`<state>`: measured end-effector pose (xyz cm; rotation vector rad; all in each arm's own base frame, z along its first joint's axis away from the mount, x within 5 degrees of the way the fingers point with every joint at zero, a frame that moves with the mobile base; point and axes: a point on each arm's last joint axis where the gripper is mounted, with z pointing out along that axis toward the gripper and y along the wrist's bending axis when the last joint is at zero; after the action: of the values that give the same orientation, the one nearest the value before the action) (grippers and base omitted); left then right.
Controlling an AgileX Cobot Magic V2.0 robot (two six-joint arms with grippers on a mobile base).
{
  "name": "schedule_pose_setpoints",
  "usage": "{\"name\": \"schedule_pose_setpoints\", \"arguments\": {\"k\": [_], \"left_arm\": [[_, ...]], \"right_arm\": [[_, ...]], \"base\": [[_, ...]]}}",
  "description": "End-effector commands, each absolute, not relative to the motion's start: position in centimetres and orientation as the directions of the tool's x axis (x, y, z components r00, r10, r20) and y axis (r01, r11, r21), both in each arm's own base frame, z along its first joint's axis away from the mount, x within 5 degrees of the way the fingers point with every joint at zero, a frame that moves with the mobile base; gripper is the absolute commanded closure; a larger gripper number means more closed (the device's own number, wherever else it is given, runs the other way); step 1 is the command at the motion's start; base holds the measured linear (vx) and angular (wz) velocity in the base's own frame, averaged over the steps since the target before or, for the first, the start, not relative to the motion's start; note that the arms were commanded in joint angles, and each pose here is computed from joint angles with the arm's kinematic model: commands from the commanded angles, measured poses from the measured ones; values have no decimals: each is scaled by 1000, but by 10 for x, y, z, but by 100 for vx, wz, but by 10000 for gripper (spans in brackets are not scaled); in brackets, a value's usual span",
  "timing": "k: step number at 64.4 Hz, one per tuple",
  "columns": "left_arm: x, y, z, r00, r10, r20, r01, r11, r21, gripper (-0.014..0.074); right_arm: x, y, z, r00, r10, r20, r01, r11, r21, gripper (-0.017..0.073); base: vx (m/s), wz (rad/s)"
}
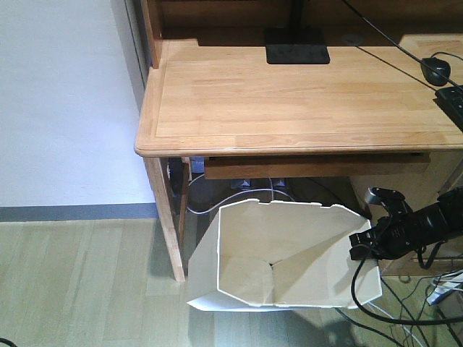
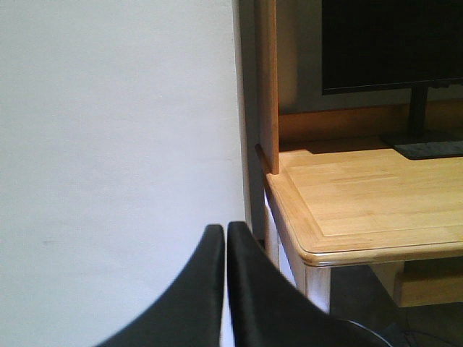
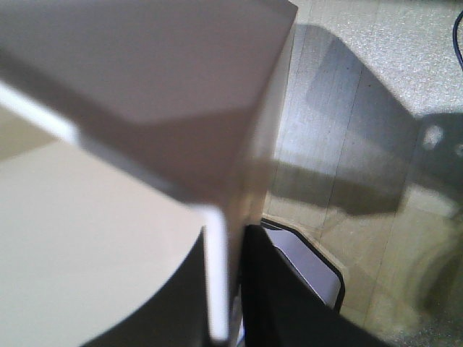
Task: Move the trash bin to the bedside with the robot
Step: 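Hold the bin in the right gripper while the base turns from the desk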
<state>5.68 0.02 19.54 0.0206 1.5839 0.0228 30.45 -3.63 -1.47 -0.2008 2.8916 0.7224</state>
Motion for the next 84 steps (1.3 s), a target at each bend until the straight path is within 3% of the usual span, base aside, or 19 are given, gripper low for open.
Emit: {"name": "schedule_pose_setpoints", "arguments": {"k": [1, 84], "left_arm": [[56, 0, 199, 65, 4, -998, 7, 1000, 4, 600], [56, 0, 199, 65, 4, -998, 7, 1000, 4, 600]], "right_arm": [[313, -27, 16, -969, -55, -241, -191, 785, 589, 564], [313, -27, 16, -969, -56, -242, -192, 786, 588, 564]], "base": [[0, 0], [-2, 9]]}}
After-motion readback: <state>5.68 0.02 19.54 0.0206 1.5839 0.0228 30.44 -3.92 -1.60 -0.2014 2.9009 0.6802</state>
